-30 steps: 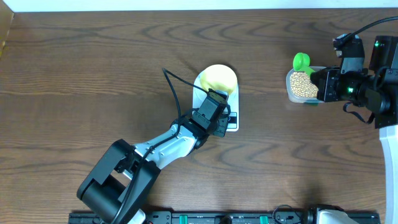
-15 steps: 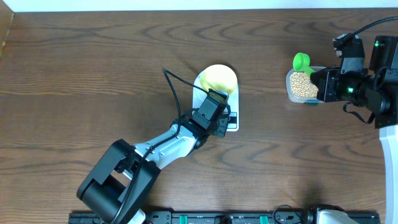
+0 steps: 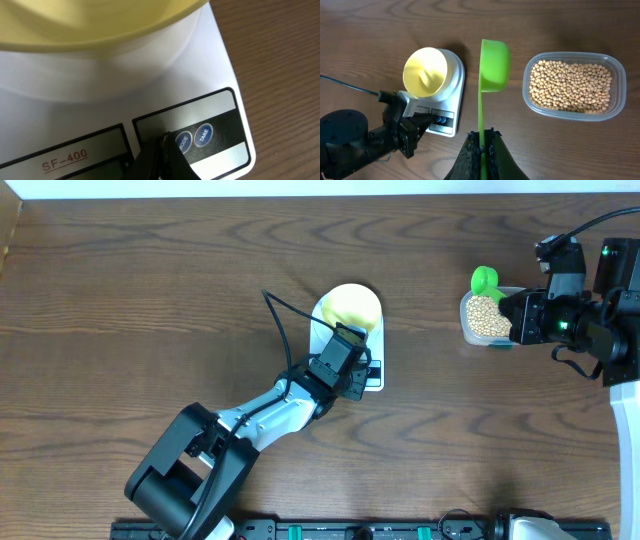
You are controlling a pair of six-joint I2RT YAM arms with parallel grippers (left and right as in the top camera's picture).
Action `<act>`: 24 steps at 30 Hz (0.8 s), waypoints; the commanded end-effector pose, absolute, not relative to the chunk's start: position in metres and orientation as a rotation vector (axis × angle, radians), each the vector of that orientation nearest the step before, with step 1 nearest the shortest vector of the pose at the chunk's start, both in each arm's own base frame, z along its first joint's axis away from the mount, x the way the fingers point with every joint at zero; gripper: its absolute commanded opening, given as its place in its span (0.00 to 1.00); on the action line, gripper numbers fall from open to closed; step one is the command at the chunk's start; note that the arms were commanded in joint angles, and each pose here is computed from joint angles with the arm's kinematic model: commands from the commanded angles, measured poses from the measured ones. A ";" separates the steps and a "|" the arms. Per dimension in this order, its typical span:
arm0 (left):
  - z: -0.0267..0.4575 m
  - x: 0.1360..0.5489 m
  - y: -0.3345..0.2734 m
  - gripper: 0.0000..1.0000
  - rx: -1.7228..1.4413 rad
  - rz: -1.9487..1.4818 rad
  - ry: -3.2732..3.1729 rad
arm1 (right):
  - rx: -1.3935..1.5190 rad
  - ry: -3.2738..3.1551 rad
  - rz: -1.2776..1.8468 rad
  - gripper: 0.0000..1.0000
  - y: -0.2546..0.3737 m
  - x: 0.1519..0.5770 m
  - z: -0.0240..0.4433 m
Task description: Scoop item into bowl and weigh 50g on scale
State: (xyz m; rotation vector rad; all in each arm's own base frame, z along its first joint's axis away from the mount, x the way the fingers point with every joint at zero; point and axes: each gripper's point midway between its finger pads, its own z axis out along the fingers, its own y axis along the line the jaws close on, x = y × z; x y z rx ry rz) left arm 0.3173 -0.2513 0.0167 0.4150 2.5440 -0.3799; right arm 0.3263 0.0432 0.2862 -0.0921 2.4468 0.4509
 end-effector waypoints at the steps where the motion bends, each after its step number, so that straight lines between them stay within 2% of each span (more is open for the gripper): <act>1: -0.012 0.308 -0.228 0.07 0.421 -0.233 2.624 | -0.104 2.448 0.451 0.01 0.045 0.326 0.286; 24: -0.017 0.303 -0.221 0.07 0.424 -0.198 2.655 | -0.102 2.456 0.452 0.01 0.045 0.324 0.285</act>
